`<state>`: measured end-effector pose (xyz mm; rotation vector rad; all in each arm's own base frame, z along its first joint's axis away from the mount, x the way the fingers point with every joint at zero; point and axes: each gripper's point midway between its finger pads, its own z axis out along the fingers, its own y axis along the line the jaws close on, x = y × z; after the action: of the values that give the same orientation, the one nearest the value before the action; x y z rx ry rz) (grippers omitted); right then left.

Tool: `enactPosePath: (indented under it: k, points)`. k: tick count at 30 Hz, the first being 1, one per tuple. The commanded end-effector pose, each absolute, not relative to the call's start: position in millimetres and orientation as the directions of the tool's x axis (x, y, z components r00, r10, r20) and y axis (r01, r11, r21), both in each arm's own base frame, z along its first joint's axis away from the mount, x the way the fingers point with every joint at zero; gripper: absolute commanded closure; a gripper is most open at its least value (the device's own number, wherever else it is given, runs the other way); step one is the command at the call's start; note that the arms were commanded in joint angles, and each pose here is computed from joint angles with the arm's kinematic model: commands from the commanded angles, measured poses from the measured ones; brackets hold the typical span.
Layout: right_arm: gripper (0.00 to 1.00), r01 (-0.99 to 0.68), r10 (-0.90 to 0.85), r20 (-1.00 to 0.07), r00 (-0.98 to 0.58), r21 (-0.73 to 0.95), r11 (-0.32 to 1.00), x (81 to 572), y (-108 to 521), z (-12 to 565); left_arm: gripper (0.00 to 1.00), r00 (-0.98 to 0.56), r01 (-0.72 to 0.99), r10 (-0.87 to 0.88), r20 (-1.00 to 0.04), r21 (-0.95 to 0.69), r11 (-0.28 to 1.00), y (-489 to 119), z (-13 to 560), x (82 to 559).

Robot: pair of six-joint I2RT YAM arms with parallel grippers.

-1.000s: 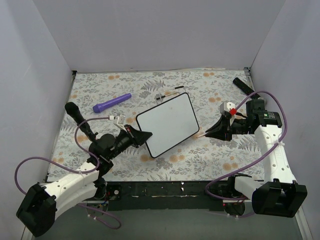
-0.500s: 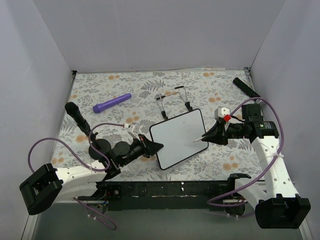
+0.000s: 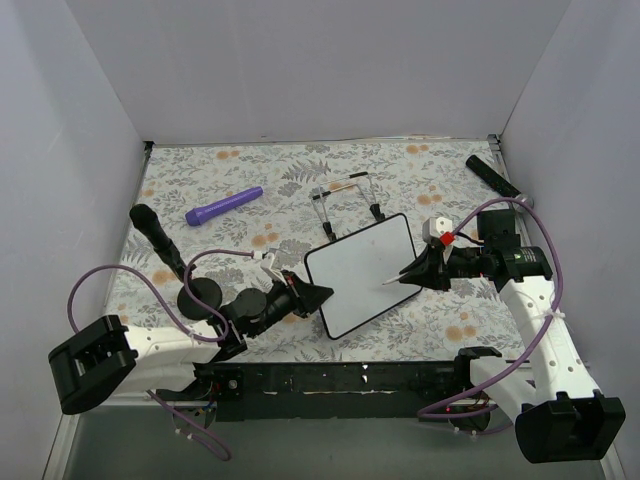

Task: Write a sentence on the whiteboard
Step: Move the whiteboard to the center of the board, then write on the whiteboard with the whiteboard.

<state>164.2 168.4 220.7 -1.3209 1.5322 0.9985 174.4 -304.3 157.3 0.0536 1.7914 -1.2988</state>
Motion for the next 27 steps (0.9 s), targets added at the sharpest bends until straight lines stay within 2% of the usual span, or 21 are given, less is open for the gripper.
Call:
enactPosePath:
  k: [1,27]
  points:
    - [0.99,-0.995,-0.289,-0.956,-0.043,0.015,0.1,165,172,225,1.0,-0.514,0.565,-0.565,-0.646,-0.75,0.343,-307,209,179]
    - [0.99,-1.0,-0.311,-0.95,-0.006,0.007,-0.004,166,204,222,1.0,-0.509,0.59,-0.522,-0.685,-0.719,0.369,-320,190,173]
